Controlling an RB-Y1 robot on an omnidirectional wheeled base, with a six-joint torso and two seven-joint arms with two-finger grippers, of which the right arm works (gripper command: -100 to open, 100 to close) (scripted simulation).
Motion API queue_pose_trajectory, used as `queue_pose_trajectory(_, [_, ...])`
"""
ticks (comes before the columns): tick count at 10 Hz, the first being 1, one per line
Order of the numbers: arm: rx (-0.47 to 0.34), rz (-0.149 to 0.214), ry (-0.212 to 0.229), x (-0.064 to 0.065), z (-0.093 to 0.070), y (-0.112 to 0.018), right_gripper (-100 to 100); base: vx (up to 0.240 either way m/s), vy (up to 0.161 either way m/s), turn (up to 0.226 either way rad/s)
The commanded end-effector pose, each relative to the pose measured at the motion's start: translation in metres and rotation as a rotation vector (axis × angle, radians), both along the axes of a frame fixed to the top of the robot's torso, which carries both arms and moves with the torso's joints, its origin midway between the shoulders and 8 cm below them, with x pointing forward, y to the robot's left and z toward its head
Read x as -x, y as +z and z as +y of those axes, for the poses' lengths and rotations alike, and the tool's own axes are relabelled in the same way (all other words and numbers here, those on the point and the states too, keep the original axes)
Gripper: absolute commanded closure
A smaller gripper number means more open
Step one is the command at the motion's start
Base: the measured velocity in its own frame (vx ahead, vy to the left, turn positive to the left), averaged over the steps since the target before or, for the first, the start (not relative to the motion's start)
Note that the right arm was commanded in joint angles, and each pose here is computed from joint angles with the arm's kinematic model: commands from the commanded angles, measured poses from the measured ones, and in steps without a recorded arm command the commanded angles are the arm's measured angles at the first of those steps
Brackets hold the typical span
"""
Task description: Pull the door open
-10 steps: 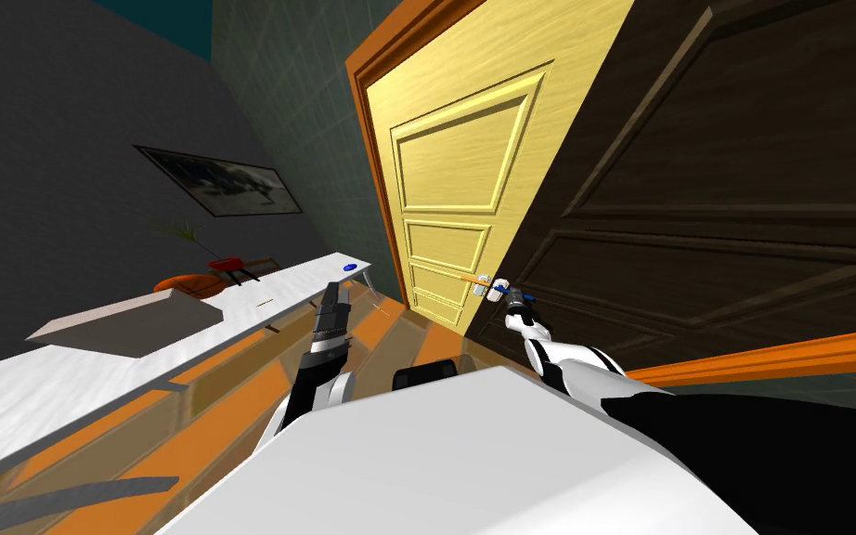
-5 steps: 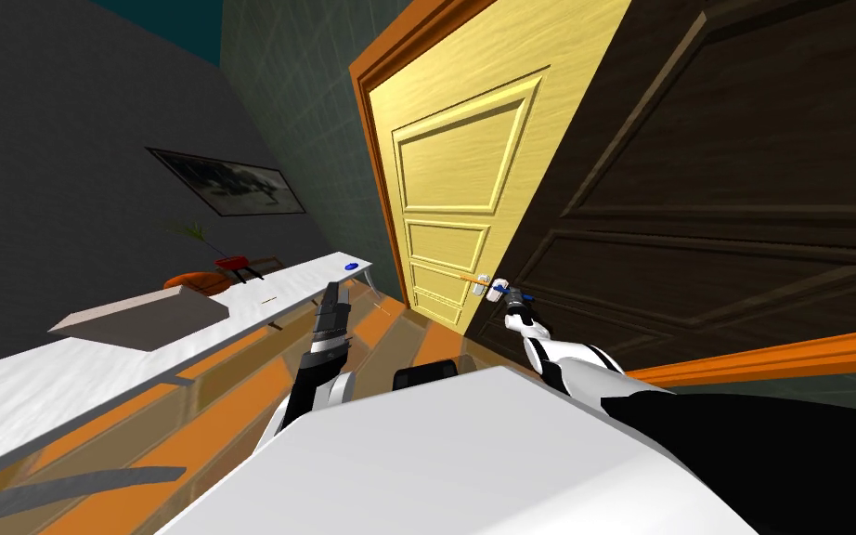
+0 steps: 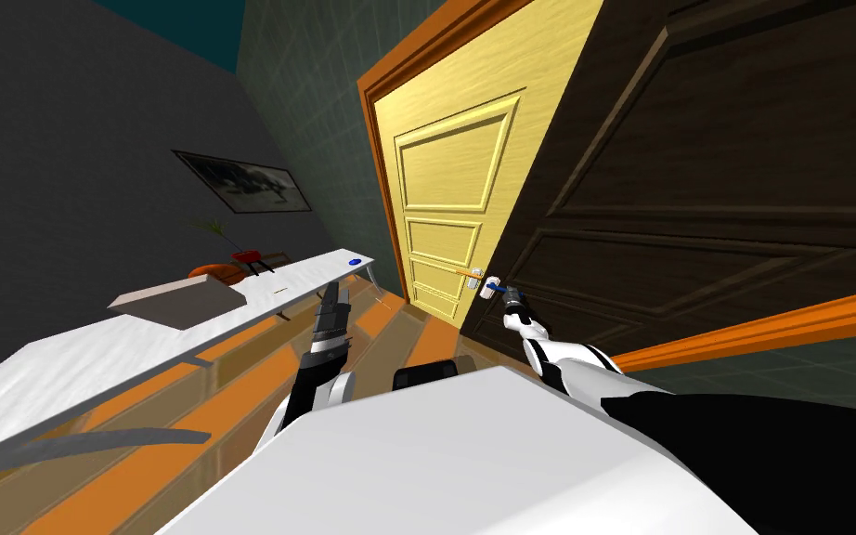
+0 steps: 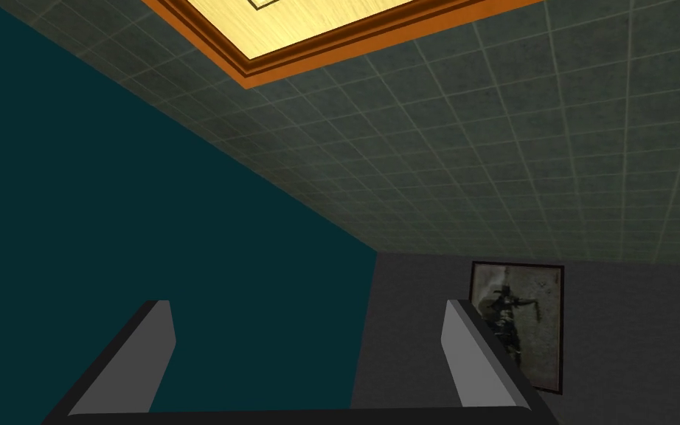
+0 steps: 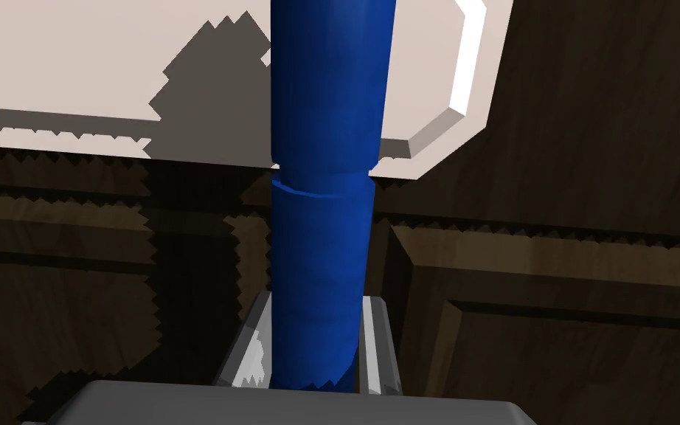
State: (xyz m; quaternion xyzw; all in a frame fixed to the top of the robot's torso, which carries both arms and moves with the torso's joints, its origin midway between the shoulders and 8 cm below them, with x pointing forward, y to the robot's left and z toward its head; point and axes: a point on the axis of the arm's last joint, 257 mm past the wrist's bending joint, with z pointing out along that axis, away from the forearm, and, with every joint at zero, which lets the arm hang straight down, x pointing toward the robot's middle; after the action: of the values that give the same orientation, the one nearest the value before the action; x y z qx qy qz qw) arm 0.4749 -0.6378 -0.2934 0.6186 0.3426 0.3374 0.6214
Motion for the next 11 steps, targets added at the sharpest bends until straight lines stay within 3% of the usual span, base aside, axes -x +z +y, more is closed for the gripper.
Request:
queue_pose_trajectory(1, [0.0, 0.011, 0.011, 0.0, 0.002, -0.003, 100, -0.202, -0.002, 0.056])
queue_pose_trajectory(6, [-0.007, -0.002, 0.114, -0.036, 0.049, 0.0, 100, -0.218, 0.02, 0.076])
queue_pose_trajectory(7, [-0.004, 0.002, 0.091, -0.03, 0.037, 0.001, 100, -0.099, 0.012, 0.009])
queue_pose_trajectory(10, [-0.006, 0.004, 0.15, -0.044, 0.062, -0.002, 100, -0.199, -0.054, 0.071])
queue_pose_trajectory(11, [-0.005, 0.003, 0.15, -0.044, 0.062, -0.001, 100, -0.2, -0.041, 0.063])
